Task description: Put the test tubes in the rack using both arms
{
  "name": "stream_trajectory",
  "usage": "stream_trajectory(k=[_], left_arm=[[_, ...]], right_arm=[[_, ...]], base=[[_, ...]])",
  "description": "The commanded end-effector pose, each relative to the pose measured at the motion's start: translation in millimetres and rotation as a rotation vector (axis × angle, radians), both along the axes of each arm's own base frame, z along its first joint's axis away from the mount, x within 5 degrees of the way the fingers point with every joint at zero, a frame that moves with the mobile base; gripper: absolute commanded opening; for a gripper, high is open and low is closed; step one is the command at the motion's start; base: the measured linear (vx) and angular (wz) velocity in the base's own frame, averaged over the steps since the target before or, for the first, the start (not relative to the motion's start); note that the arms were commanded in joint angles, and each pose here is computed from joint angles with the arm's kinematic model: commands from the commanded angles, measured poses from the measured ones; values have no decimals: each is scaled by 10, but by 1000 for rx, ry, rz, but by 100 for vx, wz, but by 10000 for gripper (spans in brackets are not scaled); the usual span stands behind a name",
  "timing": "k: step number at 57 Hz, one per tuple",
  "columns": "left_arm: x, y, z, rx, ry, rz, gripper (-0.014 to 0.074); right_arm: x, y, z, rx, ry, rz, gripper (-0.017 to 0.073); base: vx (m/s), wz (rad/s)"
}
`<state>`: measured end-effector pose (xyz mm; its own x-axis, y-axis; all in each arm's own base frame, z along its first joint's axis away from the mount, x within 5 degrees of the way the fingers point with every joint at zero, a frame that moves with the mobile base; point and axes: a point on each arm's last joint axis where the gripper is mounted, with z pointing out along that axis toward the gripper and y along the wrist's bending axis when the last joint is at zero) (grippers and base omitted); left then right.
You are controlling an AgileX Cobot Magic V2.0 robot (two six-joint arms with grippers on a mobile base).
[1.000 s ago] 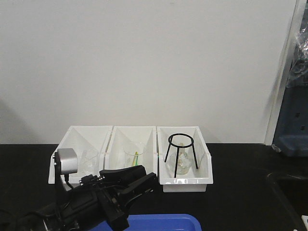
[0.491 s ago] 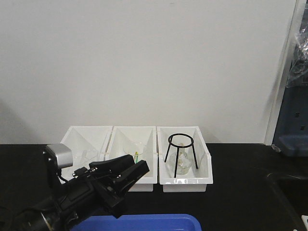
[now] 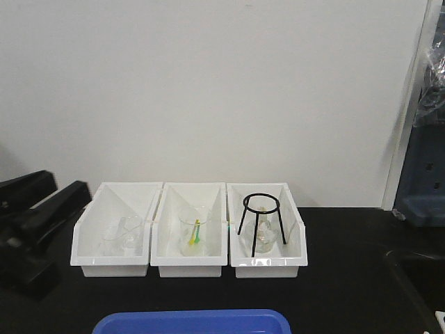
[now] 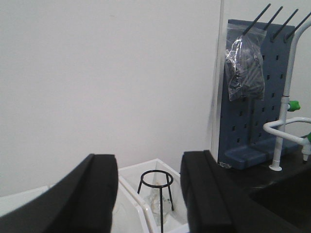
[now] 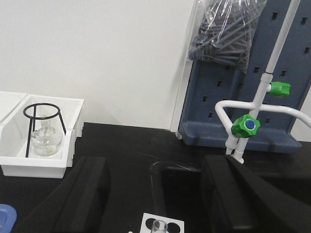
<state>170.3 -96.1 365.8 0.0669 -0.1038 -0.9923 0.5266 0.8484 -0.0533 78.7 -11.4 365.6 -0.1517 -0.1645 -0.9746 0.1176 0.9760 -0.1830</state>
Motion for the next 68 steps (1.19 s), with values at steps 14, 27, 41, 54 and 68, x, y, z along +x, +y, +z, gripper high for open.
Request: stream_trajectory(k=[14,27,41,54,68], left_arm=[[-640,335,-29,-85,-142,-2,373],[-719,377,-26,-97,-165,-1,342],[-719,377,-26,-97,-165,-1,335],[-697,390,-92,-35,-121,27,299],[-614,554,-194,38,-25,193,76]], right_arm=[[-7,-4,162,-30,-92,-5,480],[-7,-4,162,-30,-92,-5,480],[-7,-4,160,-30,-90,-5,480],[-7,-4,160,-30,-90,-5,480],[-7,-4,160,-30,-90,-5,480]], base=[[0,0],[0,0],[0,0],[0,0],[0,0]])
